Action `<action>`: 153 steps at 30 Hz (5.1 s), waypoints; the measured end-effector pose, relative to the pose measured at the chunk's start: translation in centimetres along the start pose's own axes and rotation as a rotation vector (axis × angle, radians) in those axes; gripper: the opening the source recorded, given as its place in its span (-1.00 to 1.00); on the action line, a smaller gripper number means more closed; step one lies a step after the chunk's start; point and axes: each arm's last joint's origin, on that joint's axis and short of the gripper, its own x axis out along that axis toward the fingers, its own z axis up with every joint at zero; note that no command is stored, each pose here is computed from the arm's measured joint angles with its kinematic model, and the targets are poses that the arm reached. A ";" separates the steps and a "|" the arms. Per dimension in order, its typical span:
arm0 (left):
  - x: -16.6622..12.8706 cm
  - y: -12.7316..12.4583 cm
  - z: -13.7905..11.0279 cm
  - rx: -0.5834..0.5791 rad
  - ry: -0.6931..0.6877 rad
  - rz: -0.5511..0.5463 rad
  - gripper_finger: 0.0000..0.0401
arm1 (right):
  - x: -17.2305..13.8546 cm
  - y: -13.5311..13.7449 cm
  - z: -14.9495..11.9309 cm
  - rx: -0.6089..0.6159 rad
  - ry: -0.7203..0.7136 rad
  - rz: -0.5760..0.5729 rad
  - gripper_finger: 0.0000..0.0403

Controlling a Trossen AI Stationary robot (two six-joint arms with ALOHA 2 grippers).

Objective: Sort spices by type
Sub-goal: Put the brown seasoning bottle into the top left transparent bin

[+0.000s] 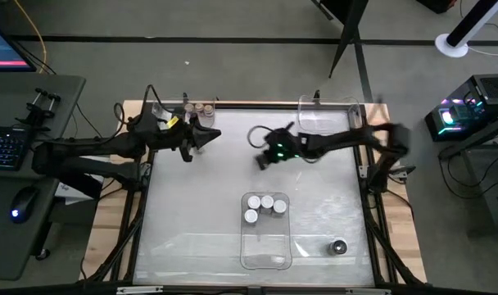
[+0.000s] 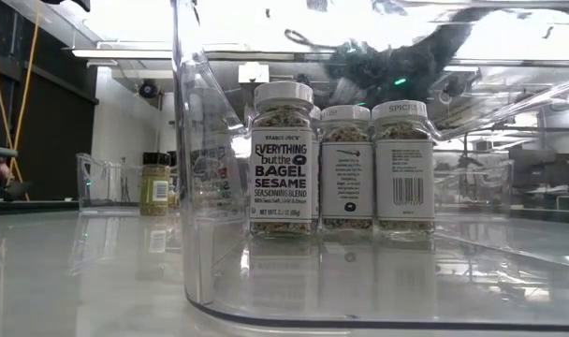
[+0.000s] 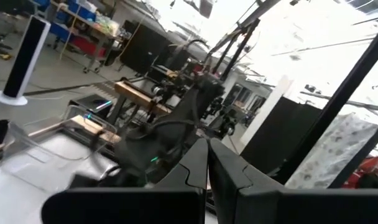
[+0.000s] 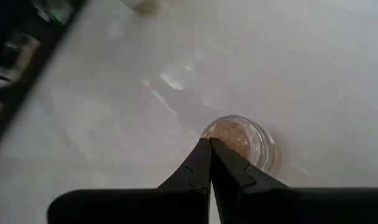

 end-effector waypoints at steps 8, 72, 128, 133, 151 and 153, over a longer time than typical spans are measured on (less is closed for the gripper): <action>0.1 -0.5 0.7 0.009 -0.016 -0.012 -1.00 | 4.0 5.6 6.1 -0.168 0.010 0.255 -1.00; 9.7 9.3 -11.3 0.508 1.401 0.409 -0.34 | -21.3 3.3 12.3 -0.362 -0.025 -0.336 -1.00; -6.1 29.1 -0.8 -0.417 0.682 1.653 0.38 | -16.3 3.6 14.7 -0.316 -0.114 -0.194 -1.00; -6.0 29.0 -0.6 -0.436 0.677 1.616 0.45 | -16.3 3.6 14.7 -0.305 -0.115 -0.193 -1.00; -6.2 26.6 2.1 -0.391 0.534 1.615 0.29 | -16.3 3.8 14.9 -0.302 -0.132 -0.178 -1.00; -6.2 26.6 2.0 -0.394 0.544 1.619 0.08 | -16.3 3.8 14.9 -0.306 -0.132 -0.178 -1.00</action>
